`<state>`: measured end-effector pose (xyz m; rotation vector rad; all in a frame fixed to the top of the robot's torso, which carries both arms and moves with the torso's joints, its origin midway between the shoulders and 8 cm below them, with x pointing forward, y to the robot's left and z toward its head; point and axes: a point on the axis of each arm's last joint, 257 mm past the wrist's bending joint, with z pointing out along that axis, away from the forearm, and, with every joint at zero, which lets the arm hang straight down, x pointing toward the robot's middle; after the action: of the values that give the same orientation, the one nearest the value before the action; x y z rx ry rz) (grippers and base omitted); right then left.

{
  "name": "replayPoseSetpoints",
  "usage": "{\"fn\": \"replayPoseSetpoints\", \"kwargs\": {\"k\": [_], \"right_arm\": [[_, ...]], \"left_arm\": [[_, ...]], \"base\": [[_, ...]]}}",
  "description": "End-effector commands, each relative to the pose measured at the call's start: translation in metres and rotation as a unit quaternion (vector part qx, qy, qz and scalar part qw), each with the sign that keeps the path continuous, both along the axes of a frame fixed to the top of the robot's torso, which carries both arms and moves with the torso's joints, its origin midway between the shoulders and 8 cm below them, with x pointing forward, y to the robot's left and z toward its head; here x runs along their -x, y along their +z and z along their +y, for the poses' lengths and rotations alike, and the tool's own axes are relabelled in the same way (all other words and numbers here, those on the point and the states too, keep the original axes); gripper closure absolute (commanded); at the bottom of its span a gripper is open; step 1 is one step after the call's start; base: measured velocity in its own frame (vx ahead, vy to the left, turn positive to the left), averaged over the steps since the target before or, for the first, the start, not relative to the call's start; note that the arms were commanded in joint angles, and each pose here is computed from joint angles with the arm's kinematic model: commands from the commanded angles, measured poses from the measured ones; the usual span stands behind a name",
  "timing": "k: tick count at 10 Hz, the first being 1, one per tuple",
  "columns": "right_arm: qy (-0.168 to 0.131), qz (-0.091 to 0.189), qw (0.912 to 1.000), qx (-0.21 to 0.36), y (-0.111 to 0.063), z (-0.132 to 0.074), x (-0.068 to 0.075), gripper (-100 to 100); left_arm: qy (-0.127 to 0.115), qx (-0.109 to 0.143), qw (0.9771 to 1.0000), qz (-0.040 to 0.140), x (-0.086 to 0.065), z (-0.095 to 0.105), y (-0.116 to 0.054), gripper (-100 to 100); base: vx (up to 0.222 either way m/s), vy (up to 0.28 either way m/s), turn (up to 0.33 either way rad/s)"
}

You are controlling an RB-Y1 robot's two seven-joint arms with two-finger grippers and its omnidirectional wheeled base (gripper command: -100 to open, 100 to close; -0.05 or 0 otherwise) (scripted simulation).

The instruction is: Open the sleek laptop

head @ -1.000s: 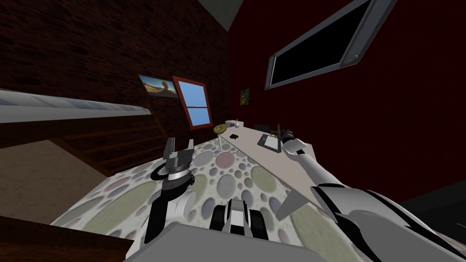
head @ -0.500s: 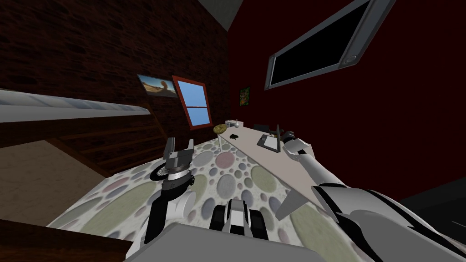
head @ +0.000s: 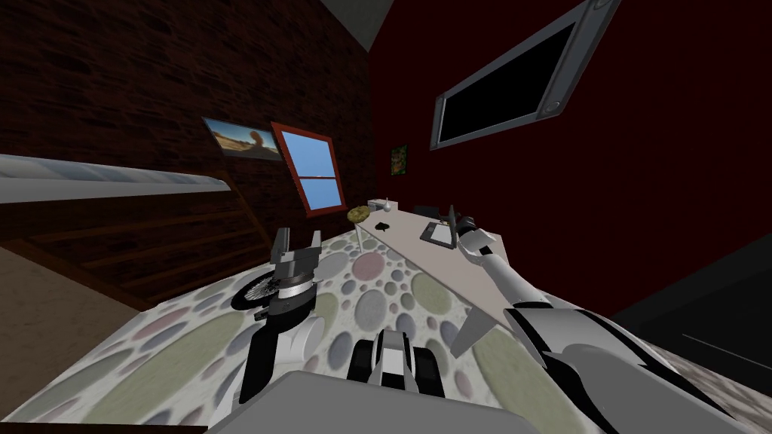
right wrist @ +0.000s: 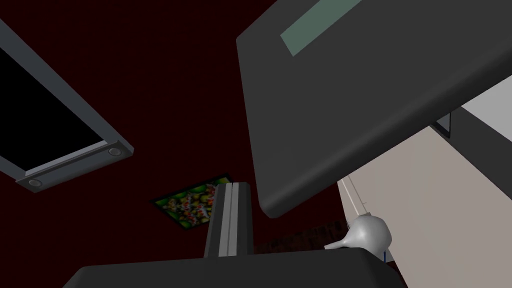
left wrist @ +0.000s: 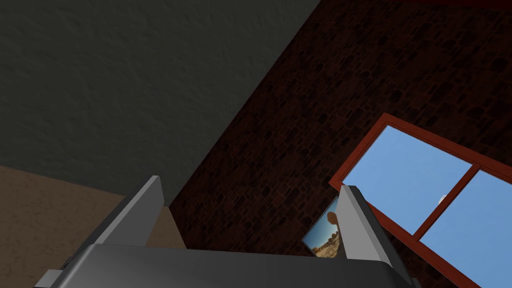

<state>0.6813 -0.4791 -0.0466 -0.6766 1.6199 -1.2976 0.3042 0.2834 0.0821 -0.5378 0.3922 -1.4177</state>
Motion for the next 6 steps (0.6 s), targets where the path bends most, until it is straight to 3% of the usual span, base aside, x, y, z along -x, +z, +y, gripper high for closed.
{"fn": "replayPoseSetpoints", "kwargs": {"k": [1,2,6], "right_arm": [[0.004,-0.001,1.0000,0.000,0.000,0.009,-0.001,100],[0.017,-0.008,0.9996,-0.021,-0.001,0.020,-0.004,-100],[0.048,-0.027,0.9957,-0.075,-0.003,0.048,-0.010,-100]], "left_arm": [[0.000,0.000,1.0000,0.000,0.000,0.000,0.000,0],[0.000,0.000,1.0000,0.000,0.000,0.000,0.000,0],[0.000,0.000,1.0000,0.000,0.000,0.000,0.000,0]], "base": [[0.000,0.000,0.000],[0.050,-0.038,0.059],[0.112,-0.087,0.073]]}}
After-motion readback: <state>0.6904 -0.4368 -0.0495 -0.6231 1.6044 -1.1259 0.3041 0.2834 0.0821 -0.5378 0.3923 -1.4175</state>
